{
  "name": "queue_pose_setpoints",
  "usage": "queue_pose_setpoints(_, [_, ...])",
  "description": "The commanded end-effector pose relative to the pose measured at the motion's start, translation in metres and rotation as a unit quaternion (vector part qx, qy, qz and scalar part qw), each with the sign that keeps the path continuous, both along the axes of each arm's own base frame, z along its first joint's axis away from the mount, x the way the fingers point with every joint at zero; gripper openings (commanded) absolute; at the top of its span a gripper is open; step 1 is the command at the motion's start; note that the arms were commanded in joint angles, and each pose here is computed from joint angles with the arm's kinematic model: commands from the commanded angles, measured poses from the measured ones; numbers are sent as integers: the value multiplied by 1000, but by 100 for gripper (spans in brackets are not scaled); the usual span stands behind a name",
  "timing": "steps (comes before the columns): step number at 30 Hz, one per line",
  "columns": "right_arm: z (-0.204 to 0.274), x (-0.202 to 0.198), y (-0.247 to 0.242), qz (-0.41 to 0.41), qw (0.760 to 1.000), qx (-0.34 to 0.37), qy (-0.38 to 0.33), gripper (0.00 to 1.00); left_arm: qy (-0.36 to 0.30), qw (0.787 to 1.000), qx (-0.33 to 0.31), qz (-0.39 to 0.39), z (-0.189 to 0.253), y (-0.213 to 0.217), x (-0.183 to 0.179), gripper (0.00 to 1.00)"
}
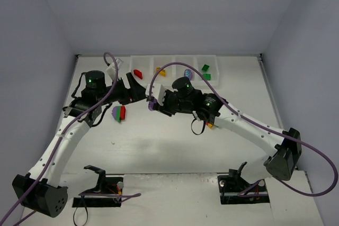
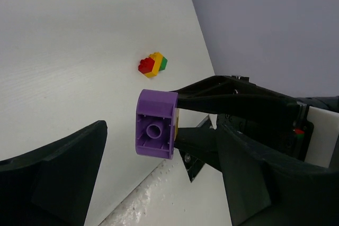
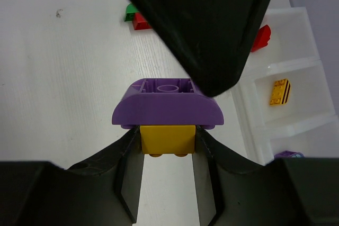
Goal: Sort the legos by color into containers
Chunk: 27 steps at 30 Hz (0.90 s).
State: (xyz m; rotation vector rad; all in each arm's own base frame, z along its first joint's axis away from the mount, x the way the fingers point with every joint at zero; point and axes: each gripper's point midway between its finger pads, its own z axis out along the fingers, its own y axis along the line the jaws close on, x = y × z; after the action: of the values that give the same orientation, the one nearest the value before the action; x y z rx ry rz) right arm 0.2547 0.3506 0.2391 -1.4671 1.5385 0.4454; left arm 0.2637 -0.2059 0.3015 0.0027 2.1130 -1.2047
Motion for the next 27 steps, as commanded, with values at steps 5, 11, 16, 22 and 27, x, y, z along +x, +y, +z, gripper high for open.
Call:
queue_pose_setpoints(5, [51,-12,5,26,997,67,-29,1,-78,993,5,-84,0,-17,-6,76])
queue_pose_setpoints(11, [56,-19,5,38,996,79,-22,1,-95,989,-7,-110,1,-23,-10,73])
queue_pose_setpoints(16, [55,-21,7,43,996,80,-17,1,-101,986,-25,-127,3,-29,-11,69])
queue_pose_setpoints(22, [57,-20,7,43,996,82,-19,1,-95,985,-38,-141,-1,-32,-13,55])
queue_pose_setpoints(27, [54,-18,6,36,996,77,-20,1,-89,983,-47,-152,-1,-35,-17,14])
